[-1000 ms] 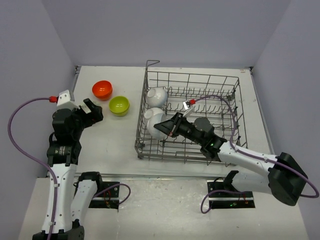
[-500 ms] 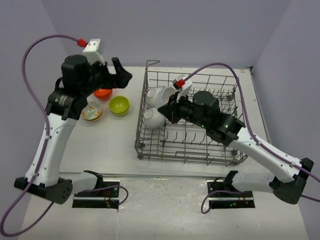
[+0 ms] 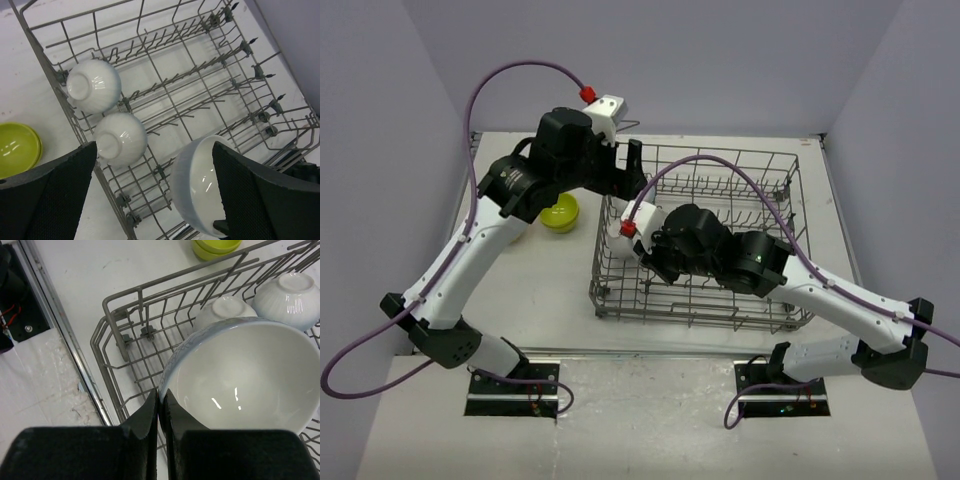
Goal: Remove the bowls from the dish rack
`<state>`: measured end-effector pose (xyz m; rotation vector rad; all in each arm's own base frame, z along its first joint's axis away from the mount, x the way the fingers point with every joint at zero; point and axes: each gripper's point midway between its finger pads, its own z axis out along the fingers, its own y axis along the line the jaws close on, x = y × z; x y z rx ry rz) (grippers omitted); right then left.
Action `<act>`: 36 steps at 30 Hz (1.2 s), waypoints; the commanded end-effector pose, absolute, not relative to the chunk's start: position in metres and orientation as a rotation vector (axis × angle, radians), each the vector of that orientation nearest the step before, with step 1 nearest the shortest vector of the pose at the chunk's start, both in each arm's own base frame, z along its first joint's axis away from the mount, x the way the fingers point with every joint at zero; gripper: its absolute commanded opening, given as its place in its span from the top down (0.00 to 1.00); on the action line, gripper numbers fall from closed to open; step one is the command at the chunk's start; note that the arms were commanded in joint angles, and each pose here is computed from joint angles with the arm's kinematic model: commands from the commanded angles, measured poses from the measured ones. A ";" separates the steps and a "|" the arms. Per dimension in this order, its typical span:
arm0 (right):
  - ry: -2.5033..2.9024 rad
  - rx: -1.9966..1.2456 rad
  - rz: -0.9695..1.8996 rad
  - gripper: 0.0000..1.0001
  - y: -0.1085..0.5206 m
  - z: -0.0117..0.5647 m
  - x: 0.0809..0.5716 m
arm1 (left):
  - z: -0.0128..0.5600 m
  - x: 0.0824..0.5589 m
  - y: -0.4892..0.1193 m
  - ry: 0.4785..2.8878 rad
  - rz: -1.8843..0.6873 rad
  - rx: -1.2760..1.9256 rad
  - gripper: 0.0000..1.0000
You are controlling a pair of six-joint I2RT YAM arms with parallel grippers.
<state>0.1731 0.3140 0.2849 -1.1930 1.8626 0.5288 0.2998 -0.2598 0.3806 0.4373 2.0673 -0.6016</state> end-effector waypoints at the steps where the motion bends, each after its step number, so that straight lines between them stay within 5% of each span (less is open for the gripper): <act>1: 1.764 -1.193 0.477 1.00 0.313 0.316 0.179 | 0.351 0.296 -0.252 2.142 -0.524 0.478 0.05; 12: 1.775 -1.214 0.388 1.00 0.316 0.318 0.191 | 0.328 0.285 -0.280 2.195 -0.490 0.589 0.15; 15: 1.778 -1.191 0.352 1.00 0.313 0.321 0.196 | 0.310 0.290 -0.267 2.256 -0.360 0.557 0.31; 21: 1.762 -1.182 0.312 1.00 0.316 0.323 0.201 | 0.290 0.292 -0.266 2.302 -0.309 0.574 0.46; 24: 1.756 -1.178 0.294 1.00 0.317 0.325 0.203 | 0.292 0.293 -0.271 2.292 -0.313 0.576 0.66; 27: 1.750 -1.168 0.282 1.00 0.318 0.327 0.205 | 0.300 0.296 -0.271 2.276 -0.310 0.557 1.00; 34: 1.726 -1.098 0.241 1.00 0.312 0.333 0.214 | 0.329 0.304 -0.266 2.187 -0.321 0.456 1.00; 35: 1.722 -1.071 0.228 0.97 0.311 0.335 0.217 | 0.338 0.308 -0.261 2.161 -0.302 0.404 1.00; 36: 1.718 -1.060 0.229 0.50 0.308 0.338 0.216 | 0.349 0.310 -0.255 2.133 -0.296 0.365 1.00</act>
